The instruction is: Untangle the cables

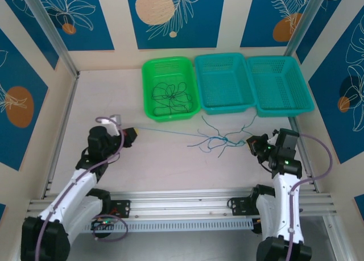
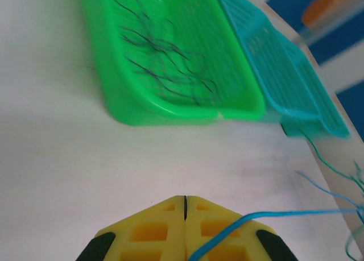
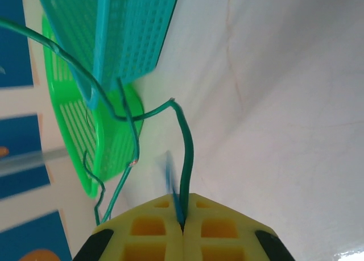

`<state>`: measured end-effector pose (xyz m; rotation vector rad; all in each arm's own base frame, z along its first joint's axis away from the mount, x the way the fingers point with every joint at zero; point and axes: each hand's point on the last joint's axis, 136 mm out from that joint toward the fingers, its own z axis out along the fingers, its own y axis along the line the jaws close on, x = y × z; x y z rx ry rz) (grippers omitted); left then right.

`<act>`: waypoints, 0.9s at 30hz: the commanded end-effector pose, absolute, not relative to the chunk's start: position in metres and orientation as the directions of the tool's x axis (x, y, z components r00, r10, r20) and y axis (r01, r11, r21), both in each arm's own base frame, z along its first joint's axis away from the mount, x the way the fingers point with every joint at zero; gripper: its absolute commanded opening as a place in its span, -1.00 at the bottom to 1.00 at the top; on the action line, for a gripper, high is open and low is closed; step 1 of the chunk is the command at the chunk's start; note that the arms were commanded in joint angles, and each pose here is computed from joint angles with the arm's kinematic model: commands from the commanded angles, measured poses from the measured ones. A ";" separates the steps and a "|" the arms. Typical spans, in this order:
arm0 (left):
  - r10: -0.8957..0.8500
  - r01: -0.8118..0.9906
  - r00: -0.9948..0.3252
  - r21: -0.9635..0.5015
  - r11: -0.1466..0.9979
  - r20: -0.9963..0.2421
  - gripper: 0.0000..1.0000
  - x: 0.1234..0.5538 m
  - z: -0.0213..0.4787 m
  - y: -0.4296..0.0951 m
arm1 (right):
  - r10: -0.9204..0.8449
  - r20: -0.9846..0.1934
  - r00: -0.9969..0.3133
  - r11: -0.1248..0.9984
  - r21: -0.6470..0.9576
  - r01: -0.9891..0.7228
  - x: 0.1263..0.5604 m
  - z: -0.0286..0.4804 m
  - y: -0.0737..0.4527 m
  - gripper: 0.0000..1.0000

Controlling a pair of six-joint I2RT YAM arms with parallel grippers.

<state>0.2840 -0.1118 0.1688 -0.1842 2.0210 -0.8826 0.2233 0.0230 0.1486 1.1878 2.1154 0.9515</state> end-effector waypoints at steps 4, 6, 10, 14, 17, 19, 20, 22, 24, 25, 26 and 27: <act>-0.649 -0.076 -0.481 -0.710 0.700 -0.589 -1.00 0.289 0.154 -0.039 | 0.954 -0.186 -0.237 0.296 0.728 0.619 0.219 0.146 -0.028 -1.00; -0.662 -0.105 -0.470 -0.708 0.698 -0.584 -1.00 0.288 0.153 -0.030 | 0.955 -0.205 -0.213 0.294 0.716 0.633 0.218 0.145 -0.035 -1.00; -0.719 -0.215 -0.406 -0.706 0.675 -0.564 -1.00 0.283 0.146 0.006 | 0.956 -0.254 -0.144 0.283 0.683 0.674 0.211 0.151 -0.053 -1.00; -0.784 -0.323 -0.324 -0.717 0.617 -0.529 -1.00 0.277 0.139 0.040 | 0.938 -0.334 -0.089 0.299 0.652 0.697 0.206 0.168 -0.071 -0.96; -0.796 -0.330 -0.305 -0.726 0.604 -0.523 -1.00 0.279 0.138 0.045 | 0.922 -0.358 -0.146 0.366 0.686 0.629 0.220 0.180 -0.064 -1.00; -0.776 -0.256 -0.322 -0.739 0.623 -0.543 -1.00 0.284 0.145 0.036 | 0.904 -0.336 -0.264 0.427 0.732 0.531 0.237 0.182 -0.042 -1.00; -0.767 -0.238 -0.331 -0.738 0.632 -0.550 -1.00 0.285 0.147 0.033 | 0.892 -0.321 -0.320 0.447 0.740 0.504 0.242 0.179 -0.033 -1.00; -0.731 -0.185 -0.359 -0.723 0.666 -0.581 -1.00 0.285 0.152 0.023 | 0.850 -0.287 -0.443 0.491 0.737 0.465 0.251 0.167 -0.010 -1.00; -0.680 -0.083 -0.391 -0.712 0.697 -0.620 -1.00 0.288 0.162 0.002 | 0.784 -0.246 -0.570 0.533 0.739 0.413 0.258 0.155 0.019 -1.00; -0.641 -0.043 -0.414 -0.690 0.723 -0.646 -1.00 0.289 0.164 -0.010 | 0.752 -0.221 -0.621 0.552 0.727 0.409 0.260 0.145 0.034 -1.00; -0.597 -0.006 -0.441 -0.663 0.749 -0.670 -1.00 0.289 0.164 -0.023 | 0.722 -0.213 -0.658 0.576 0.712 0.402 0.260 0.137 0.045 -1.00; -0.540 0.031 -0.474 -0.626 0.779 -0.695 -1.00 0.288 0.162 -0.037 | 0.694 -0.208 -0.689 0.604 0.690 0.400 0.260 0.129 0.056 -1.00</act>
